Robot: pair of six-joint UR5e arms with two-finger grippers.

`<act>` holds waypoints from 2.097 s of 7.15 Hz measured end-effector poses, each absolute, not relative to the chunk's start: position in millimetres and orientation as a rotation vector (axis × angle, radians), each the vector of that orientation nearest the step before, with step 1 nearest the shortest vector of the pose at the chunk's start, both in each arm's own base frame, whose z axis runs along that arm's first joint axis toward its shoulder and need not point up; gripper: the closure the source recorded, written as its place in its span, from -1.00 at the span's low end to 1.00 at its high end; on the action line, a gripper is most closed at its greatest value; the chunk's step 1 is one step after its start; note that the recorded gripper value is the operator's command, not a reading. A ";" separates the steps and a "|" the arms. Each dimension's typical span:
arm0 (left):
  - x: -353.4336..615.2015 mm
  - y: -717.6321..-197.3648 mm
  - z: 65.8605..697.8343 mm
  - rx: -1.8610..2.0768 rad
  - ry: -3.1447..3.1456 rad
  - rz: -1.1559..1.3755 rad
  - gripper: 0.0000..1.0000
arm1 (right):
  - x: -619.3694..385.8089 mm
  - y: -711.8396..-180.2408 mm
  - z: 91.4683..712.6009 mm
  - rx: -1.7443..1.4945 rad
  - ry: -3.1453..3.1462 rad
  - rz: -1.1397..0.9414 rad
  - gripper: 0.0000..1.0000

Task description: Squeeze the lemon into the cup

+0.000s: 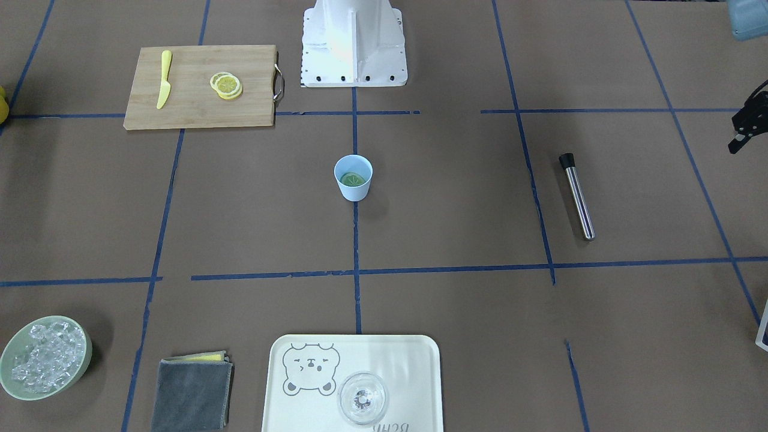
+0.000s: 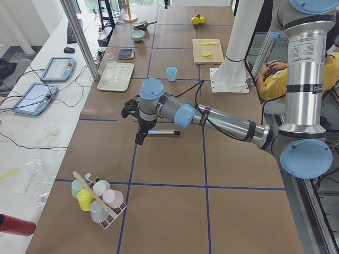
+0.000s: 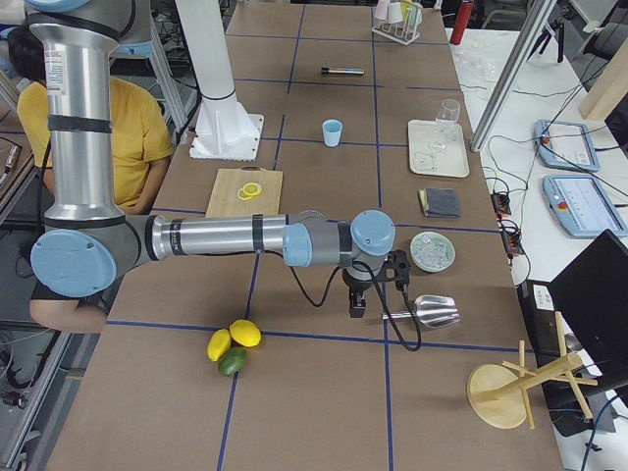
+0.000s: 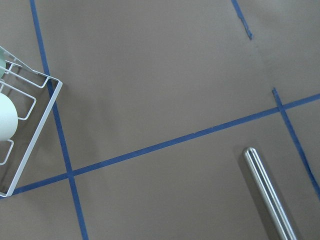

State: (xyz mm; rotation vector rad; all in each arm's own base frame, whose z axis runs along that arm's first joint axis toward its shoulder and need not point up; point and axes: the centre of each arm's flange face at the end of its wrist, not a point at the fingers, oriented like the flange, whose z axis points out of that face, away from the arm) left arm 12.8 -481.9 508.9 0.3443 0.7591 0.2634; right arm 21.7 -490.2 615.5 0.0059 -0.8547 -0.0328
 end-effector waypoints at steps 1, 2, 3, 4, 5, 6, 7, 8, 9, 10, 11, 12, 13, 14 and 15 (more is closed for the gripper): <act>-1.5 -479.8 525.2 0.338 0.747 0.268 -1.00 | 29.9 -488.5 616.5 0.009 -0.860 -0.017 -1.00; -17.6 -475.7 541.7 0.321 0.745 0.241 -1.00 | 34.8 -486.3 618.8 0.009 -0.863 -0.006 -1.00; -39.0 -469.1 559.3 0.305 0.754 0.194 -1.00 | 37.1 -483.3 622.5 0.004 -0.864 0.000 -1.00; -50.0 -458.3 576.2 0.285 0.765 0.163 -1.00 | 38.1 -481.2 625.7 0.000 -0.864 0.001 -1.00; -54.2 -443.9 593.2 0.266 0.767 0.144 -1.00 | 39.0 -480.9 626.0 0.004 -0.864 -0.002 -1.00; -54.9 -439.1 600.3 0.260 0.770 0.137 -1.00 | 39.9 -480.8 624.8 0.009 -0.865 -0.005 -1.00; -54.7 -438.9 604.0 0.252 0.773 0.133 -1.00 | 40.8 -481.4 622.8 0.014 -0.864 -0.006 -1.00; -54.9 -438.6 608.8 0.241 0.776 0.128 -1.00 | 42.0 -482.7 622.4 0.017 -0.859 -0.006 -1.00; -55.1 -436.1 612.4 0.231 0.783 0.124 -1.00 | 42.3 -482.7 625.9 0.012 -0.855 -0.004 -1.00; -55.1 -432.2 613.3 0.216 0.792 0.119 -1.00 | 42.3 -480.8 628.7 0.006 -0.859 -0.002 -1.00; -54.6 -431.0 611.9 0.185 0.798 0.107 -1.00 | 42.5 -478.9 632.1 0.000 -0.857 0.000 -1.00; -54.4 -430.7 609.8 0.143 0.800 0.090 -1.00 | 42.8 -477.9 634.4 -0.003 -0.852 0.002 -1.00; -54.7 -428.9 606.7 0.103 0.800 0.073 -1.00 | 43.1 -476.4 636.3 -0.005 -0.849 0.002 -1.00; -55.0 -426.5 603.5 0.072 0.798 0.062 -1.00 | 43.4 -474.6 637.2 -0.005 -0.848 0.002 -1.00; -55.5 -424.8 599.4 0.061 0.796 0.058 -1.00 | 44.0 -474.3 635.0 0.002 -0.847 -0.003 -1.00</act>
